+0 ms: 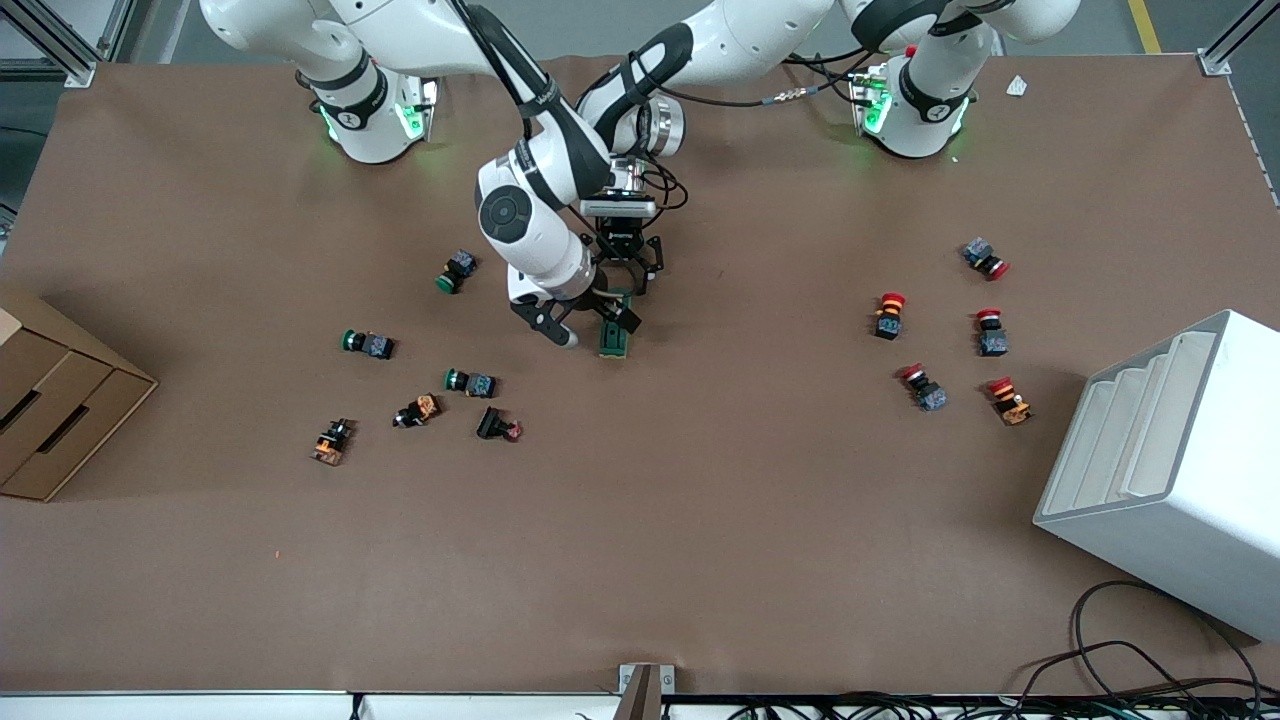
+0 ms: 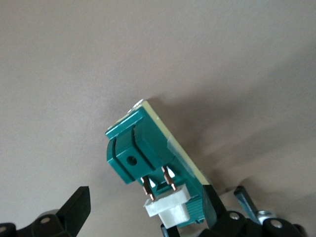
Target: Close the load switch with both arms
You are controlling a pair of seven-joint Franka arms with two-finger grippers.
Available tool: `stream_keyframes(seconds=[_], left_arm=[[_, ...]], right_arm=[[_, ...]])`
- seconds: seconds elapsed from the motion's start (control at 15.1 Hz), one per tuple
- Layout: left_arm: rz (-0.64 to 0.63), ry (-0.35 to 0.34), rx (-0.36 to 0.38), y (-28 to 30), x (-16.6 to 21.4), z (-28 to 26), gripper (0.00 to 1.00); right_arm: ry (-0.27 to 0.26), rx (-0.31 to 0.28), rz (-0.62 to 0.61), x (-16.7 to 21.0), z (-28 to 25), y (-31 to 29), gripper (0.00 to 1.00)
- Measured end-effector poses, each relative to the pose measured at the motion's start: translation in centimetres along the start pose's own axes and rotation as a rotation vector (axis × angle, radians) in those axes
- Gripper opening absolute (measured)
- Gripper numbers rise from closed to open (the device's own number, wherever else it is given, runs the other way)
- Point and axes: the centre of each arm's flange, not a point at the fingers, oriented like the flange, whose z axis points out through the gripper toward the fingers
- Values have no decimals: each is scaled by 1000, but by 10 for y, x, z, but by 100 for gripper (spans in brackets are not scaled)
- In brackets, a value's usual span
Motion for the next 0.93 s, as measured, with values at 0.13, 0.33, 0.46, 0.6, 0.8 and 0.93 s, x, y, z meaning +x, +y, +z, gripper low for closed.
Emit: stream_keyframes(seconds=[0.13,0.33,0.46,0.6,0.8,0.93], left_arm=[[0,1,0,0,0,0,99],[0,1,1,0,0,0,99],[0,1,1,0,0,0,99],[0,1,1,0,0,0,99],[0,2,1,0,0,0,99],[0,2,1,0,0,0,99]], right_arm=[[9,8,-9,-7,7,1,100],[17,8,2,-11,17,3,100],[15,15,19,-10,17,2,100],[11,30,31,-9,13,-3,100],[7,32,41,-8,12,-4,100],[4,32,48,-7,10,-6,100]])
